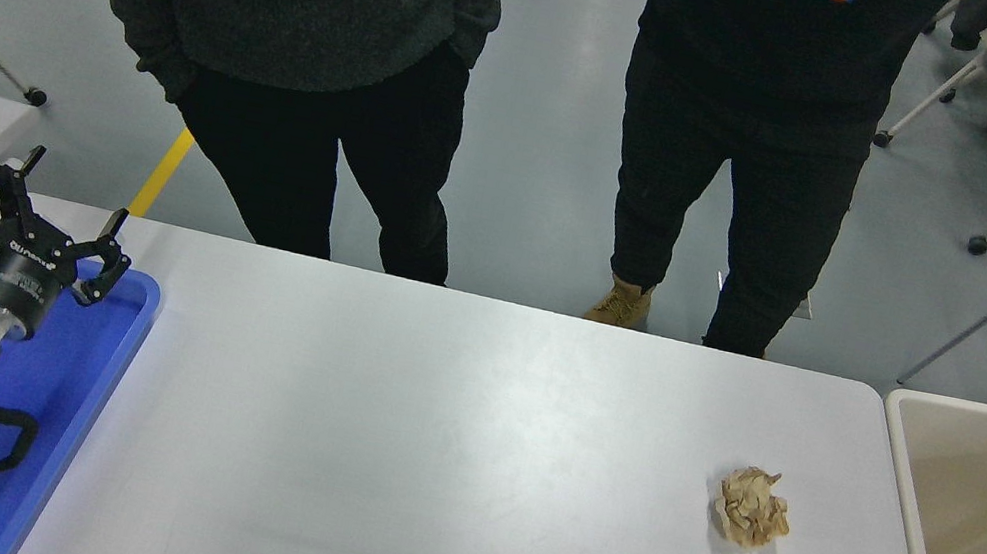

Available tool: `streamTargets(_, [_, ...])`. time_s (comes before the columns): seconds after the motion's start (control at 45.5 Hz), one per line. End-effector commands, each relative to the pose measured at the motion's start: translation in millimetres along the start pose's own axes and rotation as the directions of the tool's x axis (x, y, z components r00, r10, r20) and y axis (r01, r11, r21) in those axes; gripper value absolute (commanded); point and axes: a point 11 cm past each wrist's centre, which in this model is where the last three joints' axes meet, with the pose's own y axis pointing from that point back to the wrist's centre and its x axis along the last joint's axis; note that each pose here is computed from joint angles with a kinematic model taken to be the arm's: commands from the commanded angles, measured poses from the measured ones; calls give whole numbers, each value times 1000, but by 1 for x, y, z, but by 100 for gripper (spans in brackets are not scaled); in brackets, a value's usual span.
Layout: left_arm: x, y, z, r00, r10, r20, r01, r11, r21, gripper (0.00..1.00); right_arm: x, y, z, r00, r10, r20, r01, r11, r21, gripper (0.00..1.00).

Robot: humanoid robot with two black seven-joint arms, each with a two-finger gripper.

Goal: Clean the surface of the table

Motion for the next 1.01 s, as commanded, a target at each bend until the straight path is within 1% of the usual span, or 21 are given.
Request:
streamTargets(0.0, [0, 0, 0, 1000, 0, 0, 0, 1000, 0, 100, -58, -14, -13, 1000, 24, 1, -24, 999, -38, 0])
streamTargets(0.198, [0, 0, 0, 1000, 1, 1, -1, 1000, 0, 100, -97, -16, -19, 995, 17, 98, -9, 997, -75, 0])
streamTargets(0.352, [0, 0, 0, 1000, 0, 0, 0, 1000, 0, 100, -114, -15, -23, 991, 34, 127, -21, 995, -101, 0])
streamTargets(0.527, [0, 0, 0, 1000, 0, 1, 0, 1000, 1, 100, -120, -15, -28, 985, 48, 167, -28, 993, -117, 0])
streamTargets(0.791, [0, 0, 0, 1000, 0, 0, 0, 1000, 0, 100, -121, -15, -28, 983, 49, 175, -28, 992, -121, 0])
streamTargets(0.813, [0, 0, 0, 1000, 1, 2, -1, 1000, 1, 100, -121, -15, -28, 983, 49, 176, -28, 992, -121, 12])
streamTargets(0.835, [0, 0, 0, 1000, 1, 1, -1, 1000, 0, 100, -120, -15, -28, 983, 51, 178, -30, 992, -121, 26])
streamTargets(0.857, [0, 0, 0, 1000, 0, 1, 0, 1000, 1, 100, -120, -15, -29, 983, 51, 179, -30, 992, -122, 44])
streamTargets(0.879, [0, 0, 0, 1000, 1, 1, -1, 1000, 0, 100, -120, -15, -28, 982, 53, 182, -31, 992, -123, 59])
streamTargets(0.901, [0, 0, 0, 1000, 0, 1, 0, 1000, 1, 100, -119, -15, -27, 981, 53, 187, -30, 992, -124, 84])
streamTargets(0.923, [0, 0, 0, 1000, 0, 1, 0, 1000, 1, 100, -118, -15, -26, 981, 53, 188, -30, 992, -123, 100])
streamTargets(0.989, [0, 0, 0, 1000, 1, 2, -1, 1000, -1, 100, -121, -15, -29, 980, 45, 192, -23, 993, -115, 100])
